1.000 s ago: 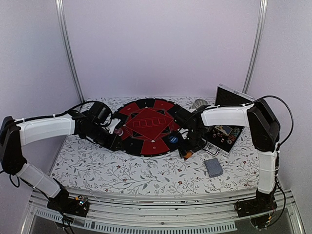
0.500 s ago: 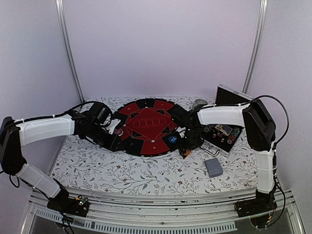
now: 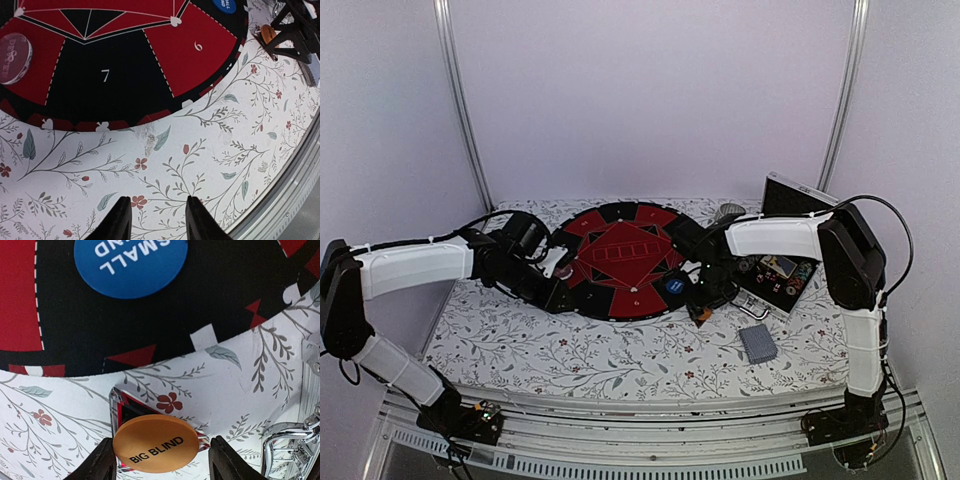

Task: Distribute texas hold em gaming equipment
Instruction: Move the big blind button to the center of the board.

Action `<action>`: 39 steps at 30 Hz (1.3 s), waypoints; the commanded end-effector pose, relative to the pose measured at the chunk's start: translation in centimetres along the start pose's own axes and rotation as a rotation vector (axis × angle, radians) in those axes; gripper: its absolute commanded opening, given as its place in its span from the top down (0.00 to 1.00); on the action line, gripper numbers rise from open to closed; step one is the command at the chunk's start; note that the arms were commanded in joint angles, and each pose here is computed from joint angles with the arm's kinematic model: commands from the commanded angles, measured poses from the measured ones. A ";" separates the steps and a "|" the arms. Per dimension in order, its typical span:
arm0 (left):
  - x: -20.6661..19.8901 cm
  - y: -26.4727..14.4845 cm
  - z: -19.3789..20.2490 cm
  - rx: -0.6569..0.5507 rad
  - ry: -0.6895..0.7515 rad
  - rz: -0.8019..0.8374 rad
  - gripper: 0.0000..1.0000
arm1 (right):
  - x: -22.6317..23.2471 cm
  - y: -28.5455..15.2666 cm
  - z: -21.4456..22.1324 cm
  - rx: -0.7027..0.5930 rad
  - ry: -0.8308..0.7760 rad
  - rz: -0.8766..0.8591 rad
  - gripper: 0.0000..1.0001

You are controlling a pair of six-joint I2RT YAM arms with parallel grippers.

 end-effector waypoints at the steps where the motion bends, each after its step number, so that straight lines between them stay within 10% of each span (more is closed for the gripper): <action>1: 0.3 -0.3 -0.1 -0.015 0.008 0.009 0.60 | 1.0 -0.9 1.6 0.038 -0.022 -0.016 0.54; 24: 0.1 -0.3 -0.1 -0.011 0.016 0.025 0.60 | 1.9 -1.8 0.2 -0.015 -0.194 -0.104 0.19; 39: 0.2 -0.1 0.1 0.000 0.017 0.025 0.60 | 1.4 0.3 0.3 0.029 -0.214 -0.118 0.39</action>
Point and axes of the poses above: each gripper's point midway between its finger pads, its own y axis out along the fingers, its own x axis along the line the jaws close on, z = x × y, the point moved 7 cm from there along -y, back along the fingers, and after that the axes turned 13 degrees about -y, right-handed, at the moved point
